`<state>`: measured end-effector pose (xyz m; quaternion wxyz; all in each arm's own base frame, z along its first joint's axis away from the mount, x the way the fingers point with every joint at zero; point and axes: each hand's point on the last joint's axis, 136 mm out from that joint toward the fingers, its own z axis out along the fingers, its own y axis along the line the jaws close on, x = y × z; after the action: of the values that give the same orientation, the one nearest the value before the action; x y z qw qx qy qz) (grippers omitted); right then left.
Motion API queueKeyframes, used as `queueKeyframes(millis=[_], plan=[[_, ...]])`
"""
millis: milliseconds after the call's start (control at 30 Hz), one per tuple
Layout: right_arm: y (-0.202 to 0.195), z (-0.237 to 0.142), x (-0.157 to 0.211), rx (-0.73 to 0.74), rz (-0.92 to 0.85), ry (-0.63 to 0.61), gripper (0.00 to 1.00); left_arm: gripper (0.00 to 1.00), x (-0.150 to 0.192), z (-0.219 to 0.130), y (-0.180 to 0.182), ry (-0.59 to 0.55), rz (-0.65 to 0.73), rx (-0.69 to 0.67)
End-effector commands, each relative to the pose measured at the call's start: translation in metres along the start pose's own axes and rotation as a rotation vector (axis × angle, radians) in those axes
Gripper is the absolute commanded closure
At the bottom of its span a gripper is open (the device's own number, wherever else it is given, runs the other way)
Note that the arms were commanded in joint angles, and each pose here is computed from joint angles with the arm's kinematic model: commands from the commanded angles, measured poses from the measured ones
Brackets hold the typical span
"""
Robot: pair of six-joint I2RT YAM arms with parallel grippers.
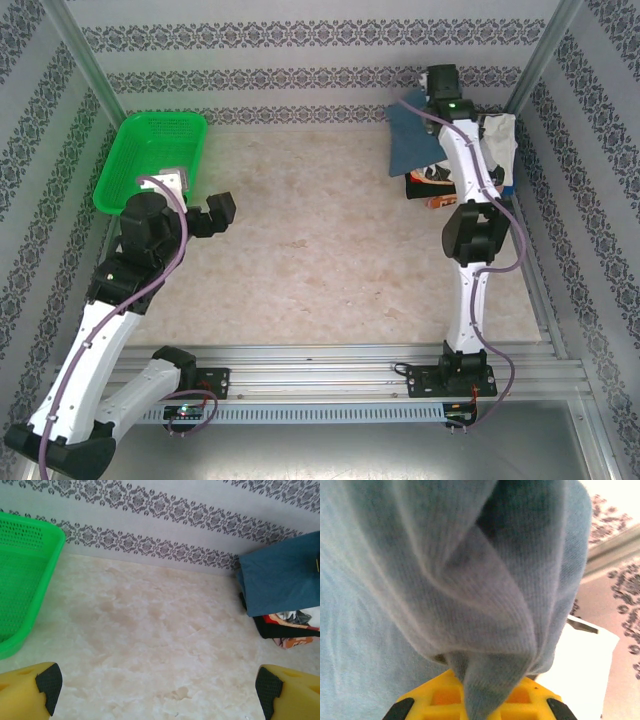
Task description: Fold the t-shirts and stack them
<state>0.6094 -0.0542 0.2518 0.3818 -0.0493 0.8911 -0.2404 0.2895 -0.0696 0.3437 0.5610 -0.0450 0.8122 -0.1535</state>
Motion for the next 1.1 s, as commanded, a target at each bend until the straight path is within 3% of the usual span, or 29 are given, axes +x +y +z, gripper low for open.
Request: queueKeyframes(millis=[0, 167, 333, 533, 800, 1067], plan=[[-0.051, -0.021, -0.028, 0.052, 0.136, -0.114, 1.00, 0.00, -0.018, -0.010, -0.005, -0.064, -0.001, 0.028], [-0.080, -0.008, -0.024, 0.026, 0.236, -0.138, 1.00, 0.00, -0.016, -0.016, -0.001, -0.033, 0.025, -0.005], [-0.088, -0.008, -0.025, -0.111, 0.350, -0.174, 1.00, 0.00, -0.022, -0.021, 0.004, -0.026, 0.054, -0.047], [-0.071, -0.040, -0.055, -0.374, 0.465, -0.281, 1.00, 0.00, -0.029, -0.018, 0.006, -0.046, 0.052, -0.064], [-0.030, -0.086, -0.082, -0.619, 0.513, -0.312, 1.00, 0.00, -0.032, -0.016, 0.008, -0.064, 0.034, -0.076], [-0.026, -0.093, -0.079, -0.639, 0.559, -0.279, 1.00, 0.00, -0.034, -0.020, 0.008, -0.079, 0.016, -0.077]])
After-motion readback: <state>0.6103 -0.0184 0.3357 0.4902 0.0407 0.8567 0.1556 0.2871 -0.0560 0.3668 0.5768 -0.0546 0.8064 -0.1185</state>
